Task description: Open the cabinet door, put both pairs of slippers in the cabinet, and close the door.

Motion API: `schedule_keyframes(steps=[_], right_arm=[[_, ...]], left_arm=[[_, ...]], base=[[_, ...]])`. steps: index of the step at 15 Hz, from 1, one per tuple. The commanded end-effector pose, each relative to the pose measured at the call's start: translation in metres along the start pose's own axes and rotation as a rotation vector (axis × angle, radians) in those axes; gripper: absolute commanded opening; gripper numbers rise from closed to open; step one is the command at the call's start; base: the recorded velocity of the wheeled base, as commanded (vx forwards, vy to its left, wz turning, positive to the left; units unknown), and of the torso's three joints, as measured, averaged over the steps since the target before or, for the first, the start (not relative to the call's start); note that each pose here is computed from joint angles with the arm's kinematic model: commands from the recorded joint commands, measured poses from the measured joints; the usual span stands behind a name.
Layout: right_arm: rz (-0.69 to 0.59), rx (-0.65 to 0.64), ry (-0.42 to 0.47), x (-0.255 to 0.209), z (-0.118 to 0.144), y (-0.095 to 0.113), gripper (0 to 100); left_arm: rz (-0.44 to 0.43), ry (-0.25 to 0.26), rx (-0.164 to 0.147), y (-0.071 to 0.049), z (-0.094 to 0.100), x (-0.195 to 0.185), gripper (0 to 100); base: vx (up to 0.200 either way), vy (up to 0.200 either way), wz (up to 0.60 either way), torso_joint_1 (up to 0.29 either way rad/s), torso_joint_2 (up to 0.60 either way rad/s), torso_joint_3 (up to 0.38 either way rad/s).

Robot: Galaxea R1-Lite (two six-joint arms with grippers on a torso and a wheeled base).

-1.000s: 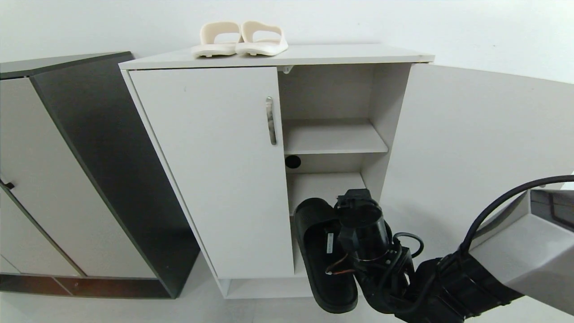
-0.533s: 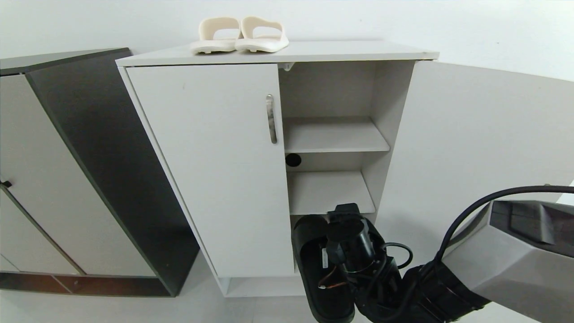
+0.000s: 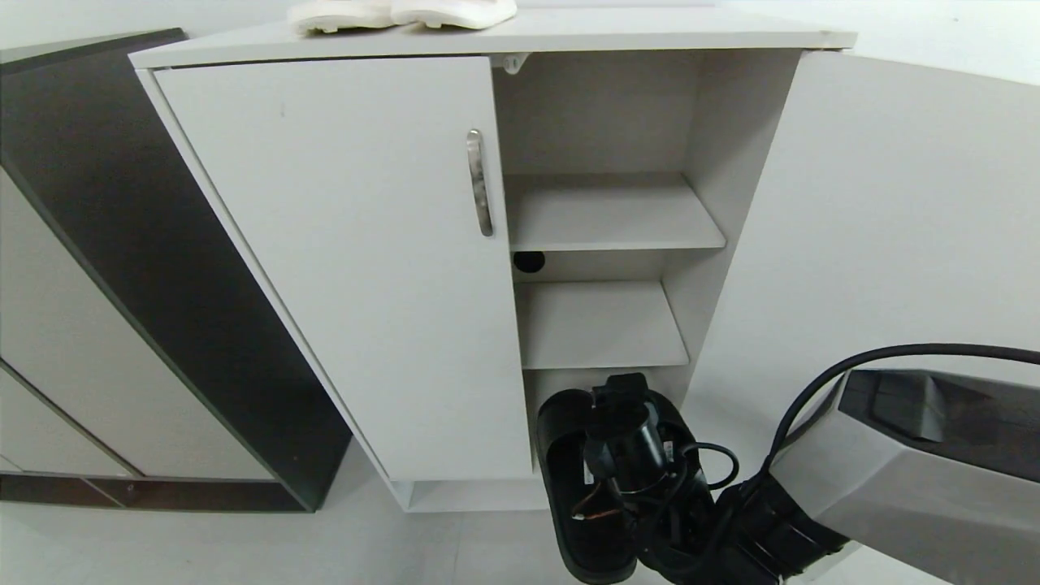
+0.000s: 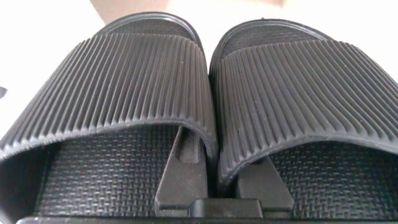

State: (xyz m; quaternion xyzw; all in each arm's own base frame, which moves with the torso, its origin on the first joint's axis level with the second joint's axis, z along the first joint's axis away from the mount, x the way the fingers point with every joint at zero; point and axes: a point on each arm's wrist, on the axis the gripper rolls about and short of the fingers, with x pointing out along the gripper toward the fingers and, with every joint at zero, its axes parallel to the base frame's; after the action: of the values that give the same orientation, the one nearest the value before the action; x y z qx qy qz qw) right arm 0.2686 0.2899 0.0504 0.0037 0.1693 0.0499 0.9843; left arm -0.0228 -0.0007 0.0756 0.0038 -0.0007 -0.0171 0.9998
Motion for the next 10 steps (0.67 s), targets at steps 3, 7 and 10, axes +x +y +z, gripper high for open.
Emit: schedule_keyframes(steps=[3, 7, 10], right_arm=[[-0.065, 0.002, -0.084, 0.007, 0.0, 0.005, 0], [-0.04, 0.009, -0.203, 0.006, 0.004, 0.004, 0], [-0.078, -0.012, -0.272, 0.016, -0.002, 0.0, 0]], left_arm=[[0.0, 0.001, 0.0, 0.0, 0.0, 0.0, 0], [0.002, 0.001, 0.0, 0.0, 0.0, 0.0, 0], [0.002, 0.001, -0.002, 0.0, 0.0, 0.0, 0]], base=[[0.0, 0.0, 0.0, 0.004, 0.0, -0.194], [0.0, 0.0, 0.0, 0.002, 0.0, -0.068], [0.0, 0.0, 0.0, 0.0, 0.0, 0.0]])
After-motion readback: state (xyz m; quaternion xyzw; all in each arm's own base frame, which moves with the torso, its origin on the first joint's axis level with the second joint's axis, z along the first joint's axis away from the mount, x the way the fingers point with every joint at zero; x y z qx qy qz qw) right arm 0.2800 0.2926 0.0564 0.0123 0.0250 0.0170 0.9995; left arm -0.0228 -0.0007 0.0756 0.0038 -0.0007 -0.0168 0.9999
